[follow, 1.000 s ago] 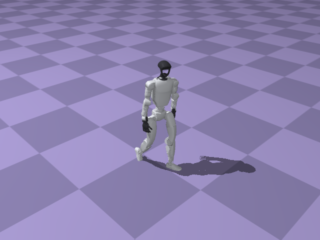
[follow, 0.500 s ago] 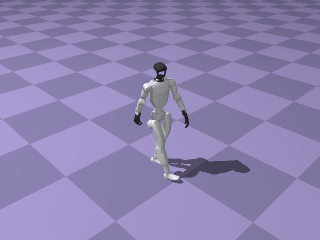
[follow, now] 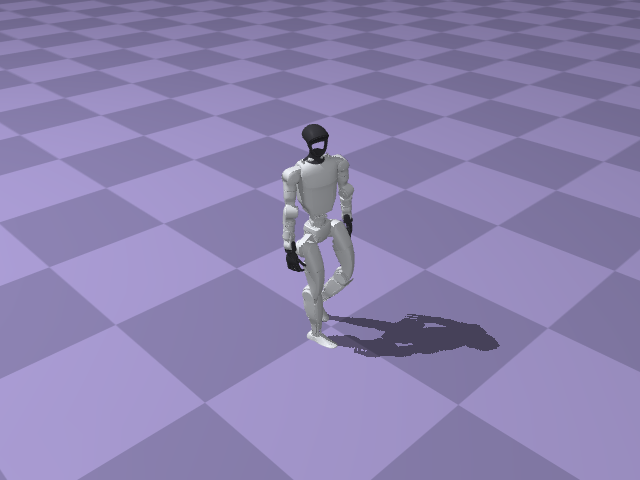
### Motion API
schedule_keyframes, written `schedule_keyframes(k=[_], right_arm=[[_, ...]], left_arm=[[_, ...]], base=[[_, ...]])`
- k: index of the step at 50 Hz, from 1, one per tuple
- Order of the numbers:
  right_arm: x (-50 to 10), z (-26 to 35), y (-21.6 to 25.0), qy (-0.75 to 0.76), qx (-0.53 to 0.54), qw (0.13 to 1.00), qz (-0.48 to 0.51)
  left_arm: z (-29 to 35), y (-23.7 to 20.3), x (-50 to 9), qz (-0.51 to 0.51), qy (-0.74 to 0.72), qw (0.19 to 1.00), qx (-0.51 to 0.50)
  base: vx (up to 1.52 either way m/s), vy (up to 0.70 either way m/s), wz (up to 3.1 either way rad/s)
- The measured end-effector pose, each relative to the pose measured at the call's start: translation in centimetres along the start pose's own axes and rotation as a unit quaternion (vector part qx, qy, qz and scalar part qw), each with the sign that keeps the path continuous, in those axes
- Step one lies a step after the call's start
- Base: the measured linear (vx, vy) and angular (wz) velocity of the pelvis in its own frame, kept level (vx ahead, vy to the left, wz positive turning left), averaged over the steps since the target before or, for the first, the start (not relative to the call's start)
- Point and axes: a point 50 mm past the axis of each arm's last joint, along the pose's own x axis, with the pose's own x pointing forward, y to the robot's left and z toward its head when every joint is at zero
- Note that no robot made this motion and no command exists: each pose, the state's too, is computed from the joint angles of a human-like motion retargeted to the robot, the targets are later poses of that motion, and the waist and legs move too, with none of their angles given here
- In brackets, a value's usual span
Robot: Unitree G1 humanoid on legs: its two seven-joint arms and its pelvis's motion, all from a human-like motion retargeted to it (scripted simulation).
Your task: Walk run
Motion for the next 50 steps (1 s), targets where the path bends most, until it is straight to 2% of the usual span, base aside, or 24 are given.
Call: schedule_keyframes(k=[7,12,18,24,29,35,44,50], right_arm=[[-0.9,10.1,-4.6,-0.194,-0.042,0.978,-0.064],[-2.3,13.6,-6.4,-0.279,-0.044,0.954,-0.1],[-2.3,13.0,-6.1,-0.286,-0.046,0.951,-0.109],[-0.3,6.6,-2.4,-0.172,-0.031,0.982,-0.064],[0.0,-1.3,2.7,-0.029,0.024,0.999,-0.014],[-1.8,-8.5,7.0,0.099,0.037,0.993,0.059],[-3.7,-12.5,10.3,0.152,0.057,0.984,0.071],[-4.1,-12.9,11.3,0.166,0.121,0.976,0.072]], left_arm=[[-3.2,-4.7,-1.0,-0.072,0.051,0.996,-0.025],[-4.9,-7.4,-2.0,-0.117,0.081,0.988,-0.056],[-6.3,-8.7,-2.7,-0.133,0.11,0.981,-0.085],[-7.0,-8.3,-2.8,-0.13,0.123,0.98,-0.091],[-5.4,-4.7,-1.6,-0.083,0.103,0.987,-0.094],[0.8,1.3,0.3,0.002,0.001,0.994,-0.107],[11.7,9.3,-0.5,0.091,-0.198,0.975,-0.039],[15.9,12.0,-2.1,0.124,-0.281,0.951,-0.022]], base=[[0.53,-0.13,-0.65],[0.6,-0.06,-0.27],[0.69,-0.02,-0.16],[0.82,0.02,-0.43],[0.95,0.04,0.14],[0.73,0.01,-0.06],[0.64,-0.02,0.59],[0.56,-0.11,0.46]])
